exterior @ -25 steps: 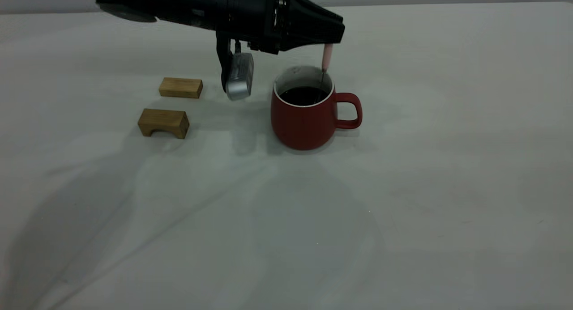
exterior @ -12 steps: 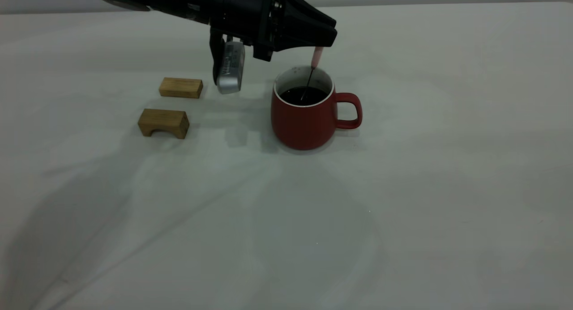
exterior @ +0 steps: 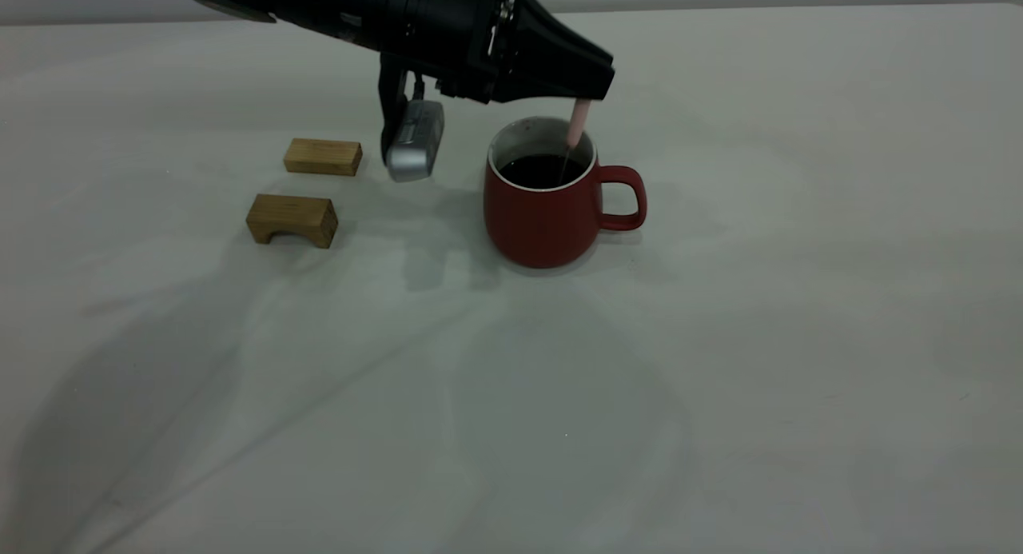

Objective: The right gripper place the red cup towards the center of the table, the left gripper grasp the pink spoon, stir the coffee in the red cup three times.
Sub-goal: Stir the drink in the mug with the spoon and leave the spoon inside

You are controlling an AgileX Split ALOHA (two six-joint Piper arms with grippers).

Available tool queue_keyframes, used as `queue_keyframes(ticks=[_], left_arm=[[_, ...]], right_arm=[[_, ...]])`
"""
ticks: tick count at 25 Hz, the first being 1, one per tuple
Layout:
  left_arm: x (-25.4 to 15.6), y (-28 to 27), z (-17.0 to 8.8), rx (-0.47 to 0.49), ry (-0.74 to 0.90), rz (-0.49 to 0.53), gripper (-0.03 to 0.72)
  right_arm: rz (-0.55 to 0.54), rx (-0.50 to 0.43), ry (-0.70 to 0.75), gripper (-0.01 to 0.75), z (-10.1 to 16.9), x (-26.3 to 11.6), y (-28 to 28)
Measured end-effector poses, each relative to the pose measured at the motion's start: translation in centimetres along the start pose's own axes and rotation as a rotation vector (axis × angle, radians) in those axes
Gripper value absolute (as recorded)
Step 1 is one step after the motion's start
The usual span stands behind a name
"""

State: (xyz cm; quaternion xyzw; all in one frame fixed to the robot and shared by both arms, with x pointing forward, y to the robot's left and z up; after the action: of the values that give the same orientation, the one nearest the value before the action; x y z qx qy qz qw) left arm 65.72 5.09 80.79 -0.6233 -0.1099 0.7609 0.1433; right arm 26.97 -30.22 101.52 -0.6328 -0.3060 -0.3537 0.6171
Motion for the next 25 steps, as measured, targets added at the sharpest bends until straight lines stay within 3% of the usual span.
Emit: queue_keyframes(ticks=[10,17,21,25], left_arm=[[0.1,-1.3,-0.9,-0.049,0.197,0.009,0.176],[-0.7,-0.4,-0.2,-0.006,0.103,0.109,0.176],[0.2,-0.2,0.5,0.051,0.032,0.049,0.176],[0.6,-0.9,0.3,0.045,0.087,-0.032,0.176]], right_arm=[[0.000,0.000,0.000,0.592,0.0,0.0,0.0],[0.000,0.000,0.000,0.592,0.0,0.0,0.0],[0.000,0.000,0.000,0.592,0.0,0.0,0.0],[0.000,0.000,0.000,0.592,0.0,0.0,0.0]])
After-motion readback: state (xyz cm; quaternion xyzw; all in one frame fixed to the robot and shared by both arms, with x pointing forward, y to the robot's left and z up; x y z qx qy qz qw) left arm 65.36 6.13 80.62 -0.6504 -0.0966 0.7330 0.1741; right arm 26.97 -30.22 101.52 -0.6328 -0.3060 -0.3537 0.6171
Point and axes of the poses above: a point on each arm's last joint axis where the gripper is mounted, y pointing out along that axis toward the gripper, z along the wrist's bending axis when the last joint is at zero, x = y × z, the point moved 4 cm from there along y, pointing out along that axis toward the gripper
